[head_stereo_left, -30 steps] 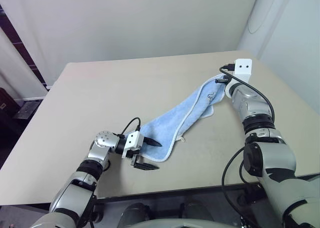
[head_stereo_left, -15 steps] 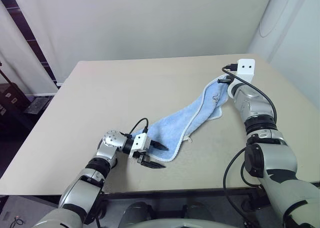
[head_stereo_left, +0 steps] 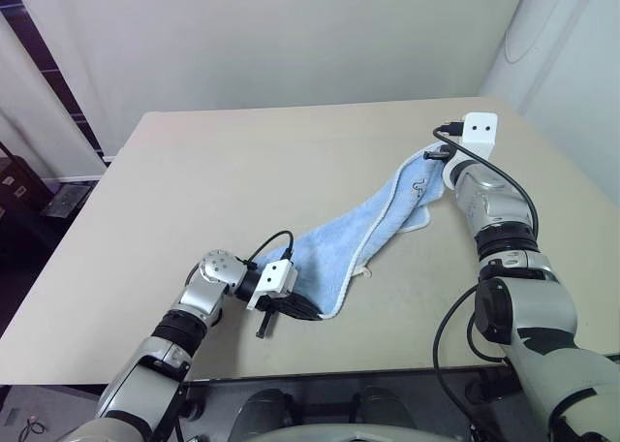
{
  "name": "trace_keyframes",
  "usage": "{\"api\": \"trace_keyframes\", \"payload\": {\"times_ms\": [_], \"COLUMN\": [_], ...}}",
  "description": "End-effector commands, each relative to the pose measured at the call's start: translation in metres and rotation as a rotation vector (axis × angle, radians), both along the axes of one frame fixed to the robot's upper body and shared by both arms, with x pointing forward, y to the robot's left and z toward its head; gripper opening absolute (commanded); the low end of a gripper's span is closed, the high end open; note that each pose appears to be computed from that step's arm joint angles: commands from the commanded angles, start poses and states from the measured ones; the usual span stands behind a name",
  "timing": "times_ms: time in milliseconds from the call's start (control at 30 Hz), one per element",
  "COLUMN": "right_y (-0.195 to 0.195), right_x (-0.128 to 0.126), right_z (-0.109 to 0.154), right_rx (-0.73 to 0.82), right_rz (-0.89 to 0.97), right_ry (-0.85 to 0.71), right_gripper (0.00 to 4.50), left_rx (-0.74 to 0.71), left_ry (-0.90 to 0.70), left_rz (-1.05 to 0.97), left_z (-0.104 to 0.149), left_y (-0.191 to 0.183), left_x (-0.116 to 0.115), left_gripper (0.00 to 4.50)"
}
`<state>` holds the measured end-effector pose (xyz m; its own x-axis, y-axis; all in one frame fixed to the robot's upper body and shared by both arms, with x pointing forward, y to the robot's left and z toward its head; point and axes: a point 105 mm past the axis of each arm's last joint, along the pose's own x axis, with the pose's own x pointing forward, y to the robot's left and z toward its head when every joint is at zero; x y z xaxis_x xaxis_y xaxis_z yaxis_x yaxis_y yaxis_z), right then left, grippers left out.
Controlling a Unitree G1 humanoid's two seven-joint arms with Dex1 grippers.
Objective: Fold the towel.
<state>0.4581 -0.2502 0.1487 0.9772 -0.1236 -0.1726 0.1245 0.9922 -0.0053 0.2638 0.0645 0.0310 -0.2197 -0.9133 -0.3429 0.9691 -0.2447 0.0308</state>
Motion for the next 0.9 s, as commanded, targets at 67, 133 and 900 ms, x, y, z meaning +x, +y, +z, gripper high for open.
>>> {"api": "trace_keyframes", "payload": {"times_ms": [67, 133, 900], "right_y": [-0.001, -0.002, -0.025], "right_x": [0.001, -0.001, -0.005], "right_z": [0.032, 0.037, 0.085], "right_rx": [0.008, 0.011, -0.003], "right_rz": [0.009, 0.017, -0.010], "right_ry": [-0.112, -0.130, -0.294], "right_gripper": [0.00, 0.00, 0.00], "left_rx": [-0.116, -0.226, -0.901], "left_ry": [0.038, 0.092, -0.038], "left_rz": [0.151, 0.237, 1.349], "left_z": [0.026, 0.051, 0.213], "left_y": [-0.013, -0.017, 0.181], "left_x": [0.017, 0.027, 0.184], "left_gripper": [0.04, 0.04, 0.04]}}
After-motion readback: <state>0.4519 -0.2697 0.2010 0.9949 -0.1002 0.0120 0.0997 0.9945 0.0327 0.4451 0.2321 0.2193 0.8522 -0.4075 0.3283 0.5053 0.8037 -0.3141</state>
